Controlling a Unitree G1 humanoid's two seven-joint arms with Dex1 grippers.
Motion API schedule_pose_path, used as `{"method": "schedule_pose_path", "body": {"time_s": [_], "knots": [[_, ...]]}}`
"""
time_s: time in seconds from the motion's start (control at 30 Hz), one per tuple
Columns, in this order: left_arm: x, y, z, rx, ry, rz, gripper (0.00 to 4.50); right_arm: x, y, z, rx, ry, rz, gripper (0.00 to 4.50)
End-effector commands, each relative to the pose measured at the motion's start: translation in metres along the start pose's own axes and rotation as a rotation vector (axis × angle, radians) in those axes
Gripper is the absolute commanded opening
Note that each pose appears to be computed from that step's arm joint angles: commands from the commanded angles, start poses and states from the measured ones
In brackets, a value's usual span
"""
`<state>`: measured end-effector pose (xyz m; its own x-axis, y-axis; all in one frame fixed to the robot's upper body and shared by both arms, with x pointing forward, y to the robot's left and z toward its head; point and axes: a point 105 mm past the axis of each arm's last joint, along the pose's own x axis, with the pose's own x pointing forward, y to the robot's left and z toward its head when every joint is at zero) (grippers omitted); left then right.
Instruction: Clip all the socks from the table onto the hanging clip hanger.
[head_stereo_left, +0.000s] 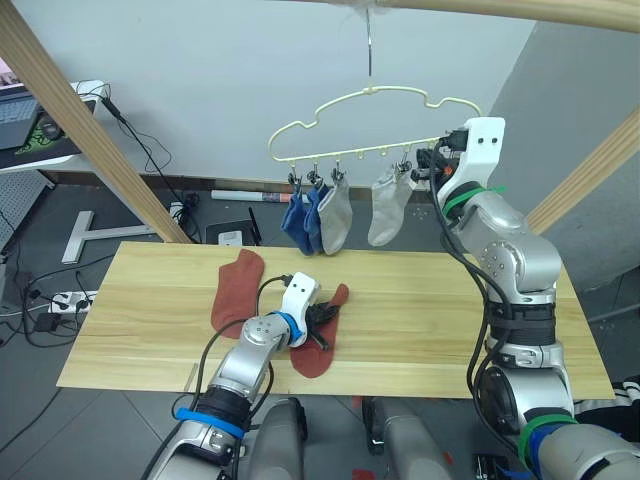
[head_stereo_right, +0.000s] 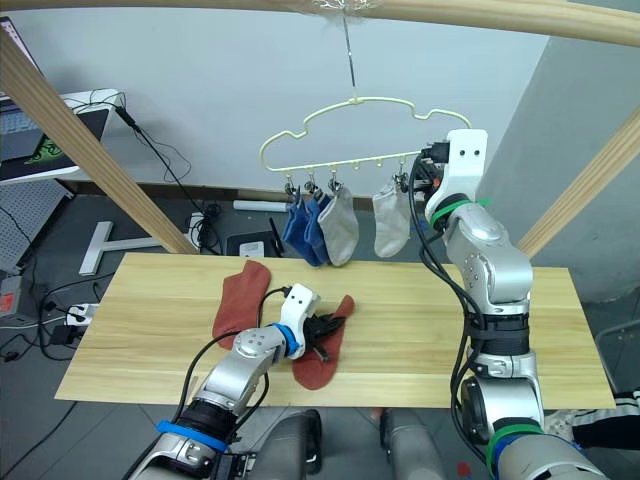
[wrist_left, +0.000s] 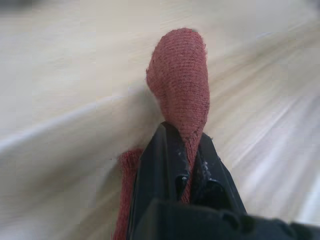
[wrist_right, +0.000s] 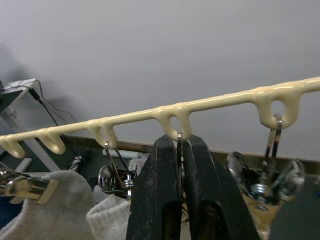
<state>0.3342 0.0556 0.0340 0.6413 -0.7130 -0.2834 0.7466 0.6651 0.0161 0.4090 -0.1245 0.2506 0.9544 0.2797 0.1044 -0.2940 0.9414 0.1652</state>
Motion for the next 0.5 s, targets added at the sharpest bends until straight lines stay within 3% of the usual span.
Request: {"method": "schedule_pose_path", "body": {"time_s": [0.03,0.17,0.5], "knots": [[0.003,-0.009,0.047,0.04,-0.155,-0.037,0.03,-0.002,-0.012,0.012,0.12,0.015,-0.023,0.0],[0.007,-0.02,0.096,0.119,-0.292,-0.061,0.03,-0.004,-0.014,0.014,0.366,0.145,0.036,0.0],[0.026,-0.028,0.147,0.16,-0.374,-0.069,0.03,-0.01,-0.007,0.024,0.468,0.231,0.112,0.0]]}}
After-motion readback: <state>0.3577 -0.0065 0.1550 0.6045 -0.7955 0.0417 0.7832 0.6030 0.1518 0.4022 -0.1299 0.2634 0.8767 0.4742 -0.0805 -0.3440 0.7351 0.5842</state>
